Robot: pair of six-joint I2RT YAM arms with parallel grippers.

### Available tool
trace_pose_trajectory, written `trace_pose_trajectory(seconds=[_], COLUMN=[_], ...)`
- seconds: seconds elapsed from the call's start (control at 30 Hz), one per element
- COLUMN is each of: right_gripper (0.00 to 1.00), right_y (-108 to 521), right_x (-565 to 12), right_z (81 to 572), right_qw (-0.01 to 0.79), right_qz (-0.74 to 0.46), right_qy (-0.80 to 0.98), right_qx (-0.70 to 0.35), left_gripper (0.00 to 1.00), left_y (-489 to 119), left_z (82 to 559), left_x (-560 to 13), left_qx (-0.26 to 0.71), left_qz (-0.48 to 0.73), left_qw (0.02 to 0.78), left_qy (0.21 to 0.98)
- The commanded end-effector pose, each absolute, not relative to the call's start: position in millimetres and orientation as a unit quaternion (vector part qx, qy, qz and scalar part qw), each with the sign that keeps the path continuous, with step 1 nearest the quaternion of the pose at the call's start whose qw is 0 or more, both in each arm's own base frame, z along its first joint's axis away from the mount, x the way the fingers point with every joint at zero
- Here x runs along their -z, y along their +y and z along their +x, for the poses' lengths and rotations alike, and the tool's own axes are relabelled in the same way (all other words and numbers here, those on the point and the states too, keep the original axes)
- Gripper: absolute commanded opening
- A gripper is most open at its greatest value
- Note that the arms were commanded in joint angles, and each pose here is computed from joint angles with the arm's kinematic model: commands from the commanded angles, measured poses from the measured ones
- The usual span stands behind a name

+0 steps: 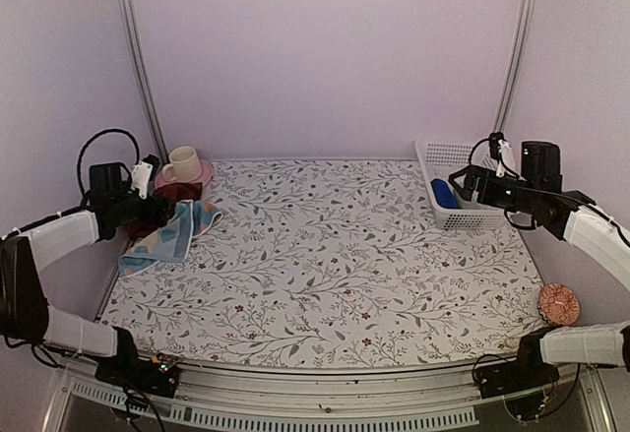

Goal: Roll the towels
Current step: Move the storage box to the corner of the board.

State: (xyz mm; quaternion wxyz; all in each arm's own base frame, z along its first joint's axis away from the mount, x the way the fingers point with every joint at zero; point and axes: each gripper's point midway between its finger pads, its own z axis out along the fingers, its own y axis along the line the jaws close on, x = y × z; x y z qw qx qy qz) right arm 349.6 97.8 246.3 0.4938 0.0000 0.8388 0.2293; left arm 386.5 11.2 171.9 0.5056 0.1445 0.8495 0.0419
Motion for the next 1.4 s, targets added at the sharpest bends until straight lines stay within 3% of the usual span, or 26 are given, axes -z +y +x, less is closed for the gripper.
trace_pose_trajectory(seconds=[0.0,0.3,0.53,0.83,1.17,1.37], right_gripper=[0.99,0.99,0.99,0.99,0.99,0.99], right_y=[148.6,255.5,299.0,271.6,224.4,201.2], right_x=[-253.1,-200.3,-182.5,-149.6,-86.4,-77.2], right_z=[362.0,368.4,366.6,379.6,416.1,433.7], right_qw=[0.503,0.456,0.453,0.464,0.392,0.378], right_qz=[-0.038,-0.126,-0.156,-0.091,0.024,0.054], right_qy=[0.834,0.85,0.839,0.862,0.917,0.924], right_qx=[-0.224,-0.232,-0.257,-0.181,-0.064,-0.035], left_gripper=[0.97,0.95,0.83,0.76,0.75,0.74], left_y=[0.0,-24.8,-30.0,-40.9,-48.9,-51.2], left_z=[385.4,360.9,345.3,332.1,324.2,322.8], left_x=[-150.8,-112.2,-82.5,-51.2,-34.6,-32.0], left_qx=[-0.012,0.048,0.059,0.06,0.062,0.067], left_qz=[0.192,0.265,0.296,0.324,0.34,0.343], left_qw=[0.471,0.409,0.365,0.323,0.301,0.298], left_qy=[0.861,0.872,0.881,0.887,0.889,0.888])
